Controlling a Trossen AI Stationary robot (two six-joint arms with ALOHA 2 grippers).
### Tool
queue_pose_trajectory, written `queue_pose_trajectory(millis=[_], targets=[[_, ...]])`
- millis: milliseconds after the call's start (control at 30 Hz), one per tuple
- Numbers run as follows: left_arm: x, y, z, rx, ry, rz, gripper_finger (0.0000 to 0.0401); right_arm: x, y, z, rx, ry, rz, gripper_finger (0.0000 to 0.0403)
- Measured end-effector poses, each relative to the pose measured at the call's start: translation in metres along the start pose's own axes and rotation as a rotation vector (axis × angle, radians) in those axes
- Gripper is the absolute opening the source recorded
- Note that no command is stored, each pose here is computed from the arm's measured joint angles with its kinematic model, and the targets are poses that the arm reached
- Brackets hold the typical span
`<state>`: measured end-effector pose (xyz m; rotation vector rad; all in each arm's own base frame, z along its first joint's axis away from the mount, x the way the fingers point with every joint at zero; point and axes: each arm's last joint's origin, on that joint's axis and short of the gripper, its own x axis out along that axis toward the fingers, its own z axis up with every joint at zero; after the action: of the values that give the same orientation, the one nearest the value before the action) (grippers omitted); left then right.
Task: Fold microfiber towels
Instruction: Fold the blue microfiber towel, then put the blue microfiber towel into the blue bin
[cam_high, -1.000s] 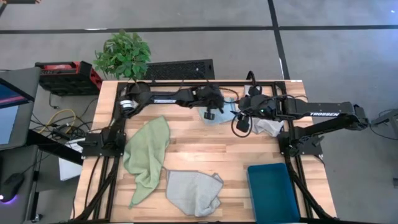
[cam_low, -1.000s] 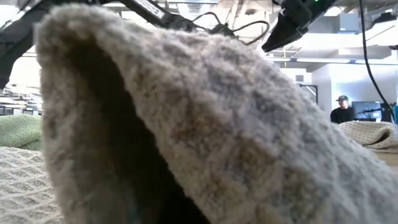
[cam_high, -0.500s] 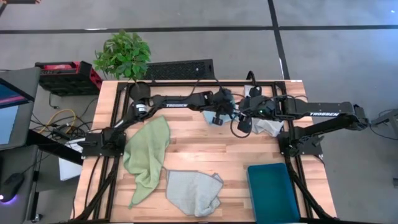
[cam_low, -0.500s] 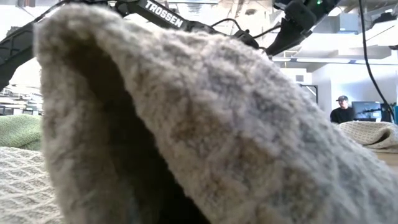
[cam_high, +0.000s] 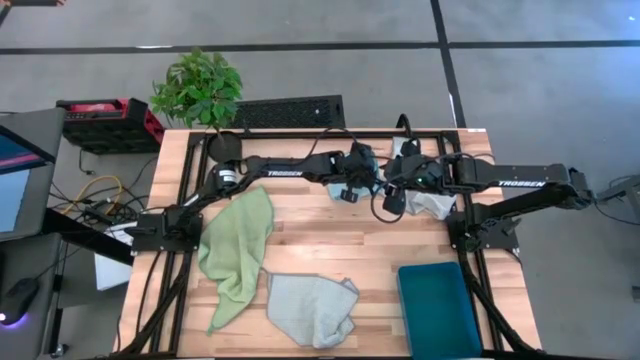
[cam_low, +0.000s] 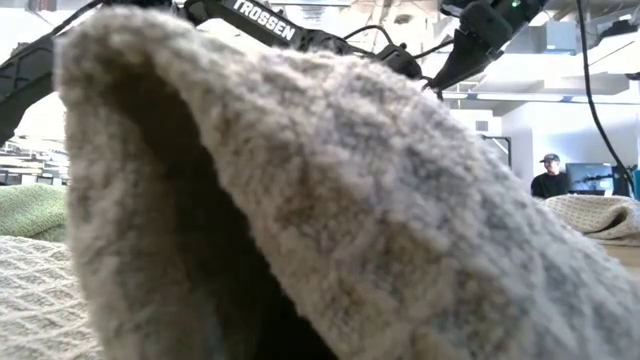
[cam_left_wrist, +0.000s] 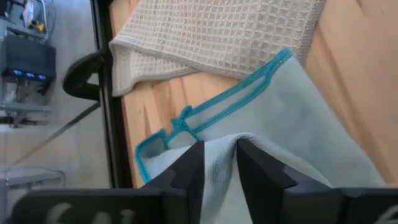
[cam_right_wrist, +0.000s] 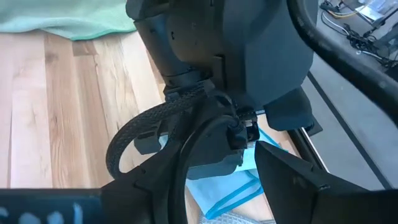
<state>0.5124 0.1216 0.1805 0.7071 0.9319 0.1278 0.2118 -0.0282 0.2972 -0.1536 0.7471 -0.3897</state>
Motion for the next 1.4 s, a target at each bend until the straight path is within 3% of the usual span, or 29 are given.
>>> queue_pose_trajectory(millis=[400, 633, 800, 1000, 1267, 1400], targets=[[-0.031, -0.007, 0.011, -0.045, 0.075, -0.029, 0.0108, -0.026, -0.01, -0.001, 0.001, -0.088, -0.024, 0.0228], [-0.083, 0.01, 0.013, -0.136, 0.036, -0.177, 0.0109, -0.024, -0.009, -0.012, -0.104, 0.025, -0.024, 0.0228], [-0.122, 0.024, 0.011, -0.201, -0.004, -0.266, 0.0109, -0.005, -0.001, -0.015, -0.185, 0.111, 0.003, 0.0228], [-0.176, 0.038, 0.01, -0.268, -0.019, -0.255, 0.0109, 0.027, 0.01, -0.019, -0.276, 0.229, 0.038, 0.0228], [-0.255, 0.048, 0.012, -0.324, -0.05, -0.106, 0.0109, 0.076, 0.027, -0.023, -0.406, 0.324, 0.076, 0.0228], [-0.291, 0.046, 0.009, -0.352, -0.076, -0.095, 0.0109, 0.104, 0.039, -0.028, -0.43, 0.349, 0.143, 0.0228]])
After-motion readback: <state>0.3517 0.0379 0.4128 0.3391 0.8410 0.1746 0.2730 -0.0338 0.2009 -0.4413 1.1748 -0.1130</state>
